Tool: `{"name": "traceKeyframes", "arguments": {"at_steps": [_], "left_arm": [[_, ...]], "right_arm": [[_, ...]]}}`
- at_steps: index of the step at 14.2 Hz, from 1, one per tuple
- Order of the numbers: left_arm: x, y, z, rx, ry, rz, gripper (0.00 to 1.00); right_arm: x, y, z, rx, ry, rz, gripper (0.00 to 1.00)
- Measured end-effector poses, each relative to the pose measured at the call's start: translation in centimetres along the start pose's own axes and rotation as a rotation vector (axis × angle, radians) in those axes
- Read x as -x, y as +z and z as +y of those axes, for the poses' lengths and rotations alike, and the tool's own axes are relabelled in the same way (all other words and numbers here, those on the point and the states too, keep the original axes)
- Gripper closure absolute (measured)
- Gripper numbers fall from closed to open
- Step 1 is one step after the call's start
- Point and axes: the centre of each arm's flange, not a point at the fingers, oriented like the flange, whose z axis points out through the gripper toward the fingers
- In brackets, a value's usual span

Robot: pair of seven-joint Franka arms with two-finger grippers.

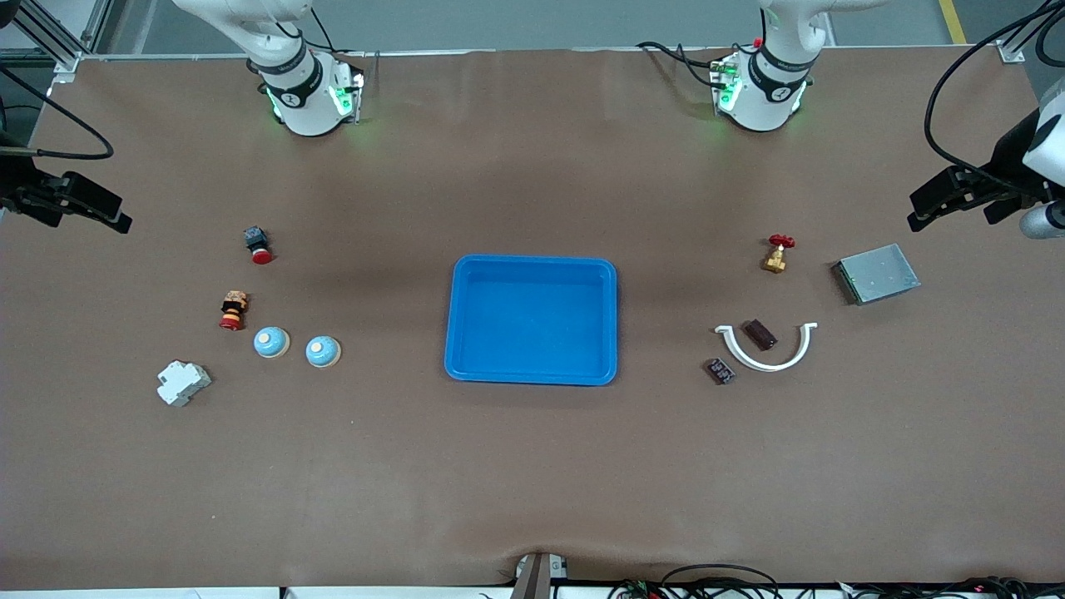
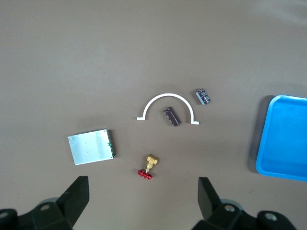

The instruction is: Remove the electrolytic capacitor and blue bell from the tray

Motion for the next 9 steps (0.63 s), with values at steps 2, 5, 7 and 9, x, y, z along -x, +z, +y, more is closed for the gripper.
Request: {"name": "traceKeyframes", "arguments": {"at_steps": [2, 5, 7, 9], "left_arm": [[0.01, 0.01, 0.00, 0.000, 0.000, -0.001, 0.00], [0.02, 0.02, 0.00, 0.000, 0.000, -0.002, 0.00], [0.03, 0.03, 0.00, -0.001, 0.000, -0.003, 0.00], [0.03, 0.03, -0.01, -0.001, 0.000, -0.003, 0.00]], "right_arm": [[0.21, -0.40, 0.26, 0.001, -0.026, -0.010, 0.00], [0.30, -0.54, 0.88, 0.001, -0.057, -0.017, 0.00], [0.31, -0.55, 0.97, 0.002, -0.058, -0.018, 0.00], [0.29, -0.51, 1.06, 0.002, -0.058, -0.020, 0.00]]}}
